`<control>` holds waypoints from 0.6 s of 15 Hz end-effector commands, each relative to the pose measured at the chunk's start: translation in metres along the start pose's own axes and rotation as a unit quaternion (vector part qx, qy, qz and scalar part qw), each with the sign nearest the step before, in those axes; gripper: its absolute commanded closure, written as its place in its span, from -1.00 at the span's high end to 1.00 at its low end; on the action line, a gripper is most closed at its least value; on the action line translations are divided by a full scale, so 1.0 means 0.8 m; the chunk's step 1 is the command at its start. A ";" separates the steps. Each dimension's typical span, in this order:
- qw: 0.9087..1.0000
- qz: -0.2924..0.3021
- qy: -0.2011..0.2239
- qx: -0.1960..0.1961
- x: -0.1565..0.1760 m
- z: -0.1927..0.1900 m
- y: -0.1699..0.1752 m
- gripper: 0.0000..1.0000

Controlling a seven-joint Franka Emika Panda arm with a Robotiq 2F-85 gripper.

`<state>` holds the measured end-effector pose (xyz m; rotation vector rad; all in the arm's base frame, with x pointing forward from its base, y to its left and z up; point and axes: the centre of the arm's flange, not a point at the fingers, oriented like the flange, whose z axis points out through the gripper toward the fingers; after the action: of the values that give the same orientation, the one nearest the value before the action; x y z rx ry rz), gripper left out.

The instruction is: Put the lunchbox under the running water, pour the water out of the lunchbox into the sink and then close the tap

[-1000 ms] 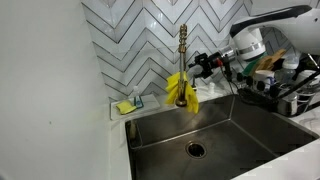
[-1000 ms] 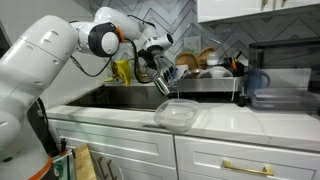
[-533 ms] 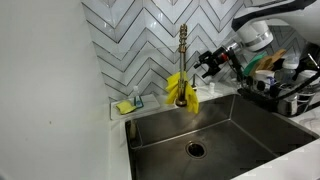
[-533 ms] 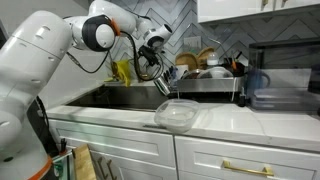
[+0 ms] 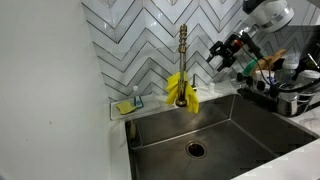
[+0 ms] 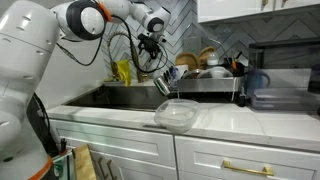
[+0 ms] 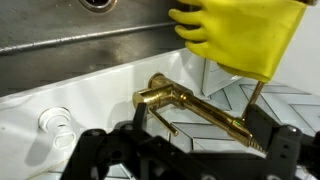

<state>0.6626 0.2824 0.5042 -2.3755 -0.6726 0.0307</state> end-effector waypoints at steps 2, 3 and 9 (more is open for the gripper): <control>0.997 -0.014 -0.047 -0.051 -0.052 -0.044 -0.009 1.00; 0.997 -0.012 -0.050 -0.061 -0.060 -0.054 -0.010 1.00; 0.995 -0.032 -0.049 -0.077 -0.133 -0.137 -0.024 1.00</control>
<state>0.6251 0.2129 0.5719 -2.5070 -0.7826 0.0699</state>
